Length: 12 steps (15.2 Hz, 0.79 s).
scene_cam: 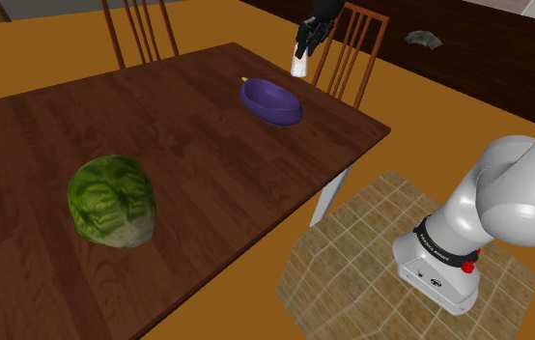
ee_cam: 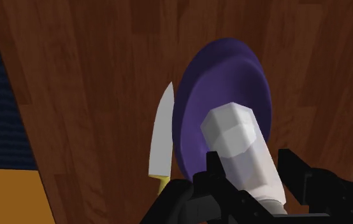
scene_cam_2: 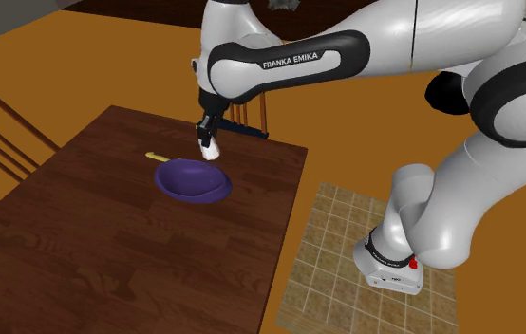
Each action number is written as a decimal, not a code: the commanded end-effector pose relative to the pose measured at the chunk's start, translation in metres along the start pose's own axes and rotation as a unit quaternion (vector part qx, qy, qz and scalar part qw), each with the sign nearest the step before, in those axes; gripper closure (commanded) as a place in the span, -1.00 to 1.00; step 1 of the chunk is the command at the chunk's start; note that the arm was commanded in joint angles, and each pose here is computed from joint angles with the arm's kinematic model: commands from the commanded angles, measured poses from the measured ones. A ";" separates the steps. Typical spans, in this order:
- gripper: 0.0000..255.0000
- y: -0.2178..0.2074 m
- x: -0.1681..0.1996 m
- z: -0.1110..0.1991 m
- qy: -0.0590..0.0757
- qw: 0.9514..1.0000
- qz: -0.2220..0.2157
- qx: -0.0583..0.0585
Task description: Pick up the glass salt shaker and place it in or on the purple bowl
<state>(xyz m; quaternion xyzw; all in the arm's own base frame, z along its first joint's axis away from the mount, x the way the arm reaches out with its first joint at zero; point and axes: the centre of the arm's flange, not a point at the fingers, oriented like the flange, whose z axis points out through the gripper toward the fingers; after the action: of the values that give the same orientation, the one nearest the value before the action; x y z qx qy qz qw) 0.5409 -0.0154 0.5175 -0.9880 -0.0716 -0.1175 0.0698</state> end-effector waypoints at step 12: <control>1.00 -0.026 0.062 0.054 0.000 1.000 0.000 0.000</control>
<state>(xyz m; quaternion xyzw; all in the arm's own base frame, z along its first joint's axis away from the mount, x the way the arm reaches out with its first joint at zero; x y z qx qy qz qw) 0.6077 0.0269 0.4896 -0.9881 -0.0715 -0.1171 0.0700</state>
